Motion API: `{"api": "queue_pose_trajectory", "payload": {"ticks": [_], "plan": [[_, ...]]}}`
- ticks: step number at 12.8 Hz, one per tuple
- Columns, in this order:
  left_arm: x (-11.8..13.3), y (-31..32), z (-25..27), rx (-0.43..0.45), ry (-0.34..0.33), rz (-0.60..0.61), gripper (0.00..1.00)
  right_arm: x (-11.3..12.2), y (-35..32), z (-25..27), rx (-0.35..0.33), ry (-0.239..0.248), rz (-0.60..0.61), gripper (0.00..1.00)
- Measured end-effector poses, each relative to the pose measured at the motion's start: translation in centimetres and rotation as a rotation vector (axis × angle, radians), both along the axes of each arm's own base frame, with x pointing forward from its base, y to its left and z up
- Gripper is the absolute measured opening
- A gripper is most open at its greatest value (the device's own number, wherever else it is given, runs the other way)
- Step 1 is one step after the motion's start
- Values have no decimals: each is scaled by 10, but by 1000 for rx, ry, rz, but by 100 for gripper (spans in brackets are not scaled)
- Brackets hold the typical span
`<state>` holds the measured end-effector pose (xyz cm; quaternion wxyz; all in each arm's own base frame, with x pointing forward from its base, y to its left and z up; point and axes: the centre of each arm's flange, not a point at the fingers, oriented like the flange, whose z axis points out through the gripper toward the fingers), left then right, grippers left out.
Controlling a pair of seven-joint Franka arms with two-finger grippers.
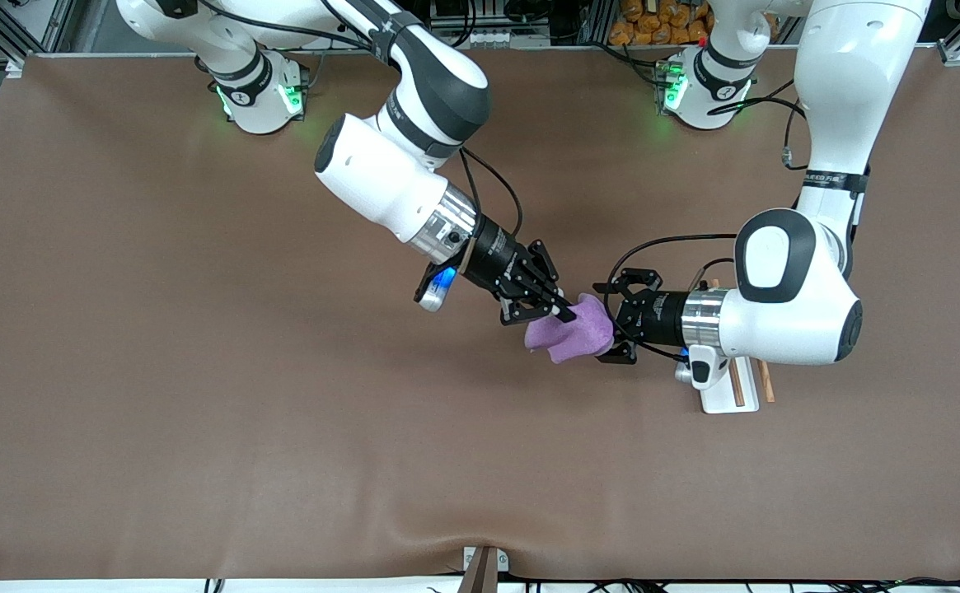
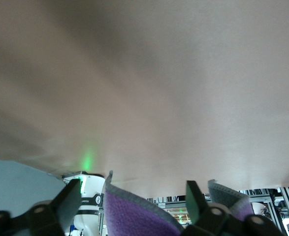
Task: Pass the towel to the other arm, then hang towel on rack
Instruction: 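Grasp the towel with the left gripper while the right gripper releases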
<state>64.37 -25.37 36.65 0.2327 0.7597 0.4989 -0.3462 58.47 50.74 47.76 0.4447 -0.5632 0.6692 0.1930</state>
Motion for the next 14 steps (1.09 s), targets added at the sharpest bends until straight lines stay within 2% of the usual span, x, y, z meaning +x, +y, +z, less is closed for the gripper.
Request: {"api": "queue_pose_trajectory", "payload": {"ticks": [3, 7, 10, 13, 14], "plan": [[-1, 4, -1, 0, 24, -5, 48, 0, 0, 0, 0, 0, 0, 2], [1, 6, 8, -8, 18, -13, 2, 1, -1, 0, -1, -1, -2, 2], [3, 12, 16, -7, 21, -31, 2, 1, -1, 0, -1, -1, -2, 2], [9, 38, 24, 74, -27, -96, 2, 2, -3, 0, -1, -1, -5, 2], [10, 46, 28, 89, -50, -132, 2, 3, -4, 0, -1, 0, -8, 7]]}}
